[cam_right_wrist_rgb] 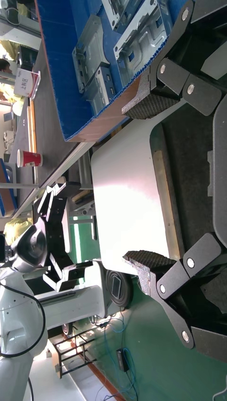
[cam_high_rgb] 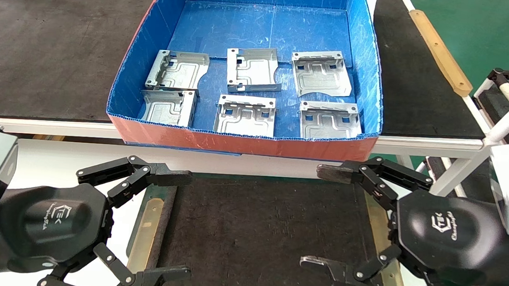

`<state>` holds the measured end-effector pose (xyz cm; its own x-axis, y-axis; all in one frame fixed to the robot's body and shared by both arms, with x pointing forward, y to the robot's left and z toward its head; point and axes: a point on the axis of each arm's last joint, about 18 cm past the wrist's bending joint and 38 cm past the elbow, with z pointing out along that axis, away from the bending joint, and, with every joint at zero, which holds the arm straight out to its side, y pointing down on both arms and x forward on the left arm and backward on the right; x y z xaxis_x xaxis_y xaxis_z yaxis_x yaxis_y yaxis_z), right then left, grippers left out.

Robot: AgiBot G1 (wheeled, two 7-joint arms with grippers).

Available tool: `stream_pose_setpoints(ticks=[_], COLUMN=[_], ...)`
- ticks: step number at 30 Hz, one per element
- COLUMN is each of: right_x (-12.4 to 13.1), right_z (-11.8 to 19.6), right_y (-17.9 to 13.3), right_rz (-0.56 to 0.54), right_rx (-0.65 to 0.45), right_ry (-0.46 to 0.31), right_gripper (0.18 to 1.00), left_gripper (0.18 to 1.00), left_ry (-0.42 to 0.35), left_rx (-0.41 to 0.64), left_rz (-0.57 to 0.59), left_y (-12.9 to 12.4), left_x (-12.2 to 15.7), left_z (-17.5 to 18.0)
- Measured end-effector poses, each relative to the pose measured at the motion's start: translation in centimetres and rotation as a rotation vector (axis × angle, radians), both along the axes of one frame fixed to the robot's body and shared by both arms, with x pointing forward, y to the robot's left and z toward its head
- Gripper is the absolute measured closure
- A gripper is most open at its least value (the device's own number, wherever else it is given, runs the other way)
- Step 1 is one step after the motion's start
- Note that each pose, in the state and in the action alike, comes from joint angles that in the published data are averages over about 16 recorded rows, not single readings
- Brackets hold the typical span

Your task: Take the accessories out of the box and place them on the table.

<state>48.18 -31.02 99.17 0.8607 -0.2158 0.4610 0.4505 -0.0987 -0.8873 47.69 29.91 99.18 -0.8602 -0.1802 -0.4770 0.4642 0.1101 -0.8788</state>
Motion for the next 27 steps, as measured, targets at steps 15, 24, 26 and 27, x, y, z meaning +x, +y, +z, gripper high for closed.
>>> stream_pose_setpoints(ticks=[15,24,26,27], right_x=[0.0,0.0,0.0,0.0], right_z=[0.0,0.0,0.0,0.0], right_y=[0.0,0.0,0.0,0.0], right_rz=[0.0,0.0,0.0,0.0], right_rx=[0.0,0.0,0.0,0.0], right_ry=[0.0,0.0,0.0,0.0], right_gripper=[0.178,0.178,0.178,0.178], left_gripper=[0.183,0.183,0.183,0.183], left_ry=[0.0,0.018,0.028,0.033], left_rx=[0.0,-0.01,-0.016,-0.019], left_rz=[0.0,0.014,0.026,0.033], left_y=[0.01,-0.1,-0.19,-0.24], left_x=[-0.01,0.38,0.66,0.84], left_z=[0.0,0.05,0.14,0.2])
